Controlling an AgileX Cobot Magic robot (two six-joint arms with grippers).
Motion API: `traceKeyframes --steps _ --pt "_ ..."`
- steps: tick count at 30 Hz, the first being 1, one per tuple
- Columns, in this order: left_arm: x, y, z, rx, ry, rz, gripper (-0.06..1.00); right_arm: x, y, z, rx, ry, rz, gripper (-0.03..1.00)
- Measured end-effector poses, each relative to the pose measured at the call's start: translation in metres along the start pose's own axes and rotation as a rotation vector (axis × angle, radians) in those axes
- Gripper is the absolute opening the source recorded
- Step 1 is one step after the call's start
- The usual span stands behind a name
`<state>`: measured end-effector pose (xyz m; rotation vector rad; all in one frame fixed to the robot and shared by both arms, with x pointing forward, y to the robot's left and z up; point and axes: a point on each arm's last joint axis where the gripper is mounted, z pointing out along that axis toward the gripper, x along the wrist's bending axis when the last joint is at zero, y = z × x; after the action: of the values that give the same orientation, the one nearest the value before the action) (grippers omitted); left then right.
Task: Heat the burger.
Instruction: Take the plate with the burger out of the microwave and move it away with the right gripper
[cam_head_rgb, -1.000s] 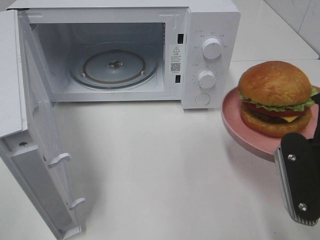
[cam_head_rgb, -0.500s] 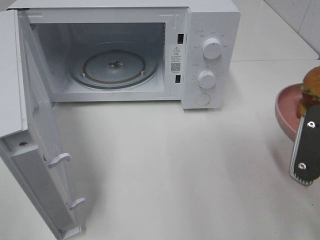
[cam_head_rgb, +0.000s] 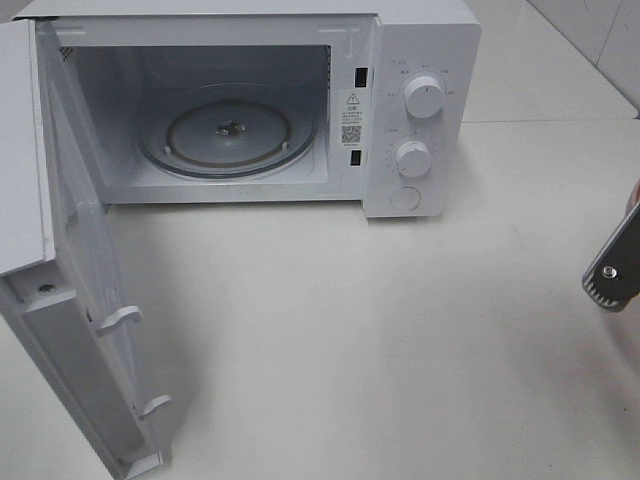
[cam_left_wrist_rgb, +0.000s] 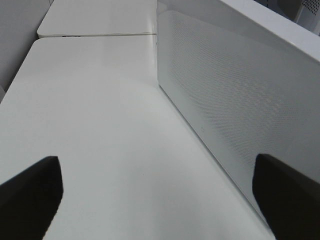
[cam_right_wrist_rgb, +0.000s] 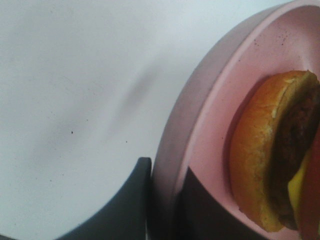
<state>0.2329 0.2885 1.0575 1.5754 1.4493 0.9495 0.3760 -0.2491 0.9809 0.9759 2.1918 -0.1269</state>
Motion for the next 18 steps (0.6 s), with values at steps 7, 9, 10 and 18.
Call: traceKeyframes --steps 7,9,10,18 --pt "0.000 0.000 0.000 0.000 0.000 0.000 0.97 0.007 0.013 0.011 0.097 -0.028 0.173 0.07" --pt "0.000 0.000 0.000 0.000 0.000 0.000 0.97 0.008 0.020 0.012 0.102 -0.030 0.229 0.07" --pt "0.000 0.000 0.000 0.000 0.000 0.000 0.97 0.008 0.020 0.012 0.102 -0.030 0.229 0.07" --pt "0.000 0.000 0.000 0.000 0.000 0.000 0.97 0.015 0.043 0.024 0.182 -0.075 0.309 0.07"
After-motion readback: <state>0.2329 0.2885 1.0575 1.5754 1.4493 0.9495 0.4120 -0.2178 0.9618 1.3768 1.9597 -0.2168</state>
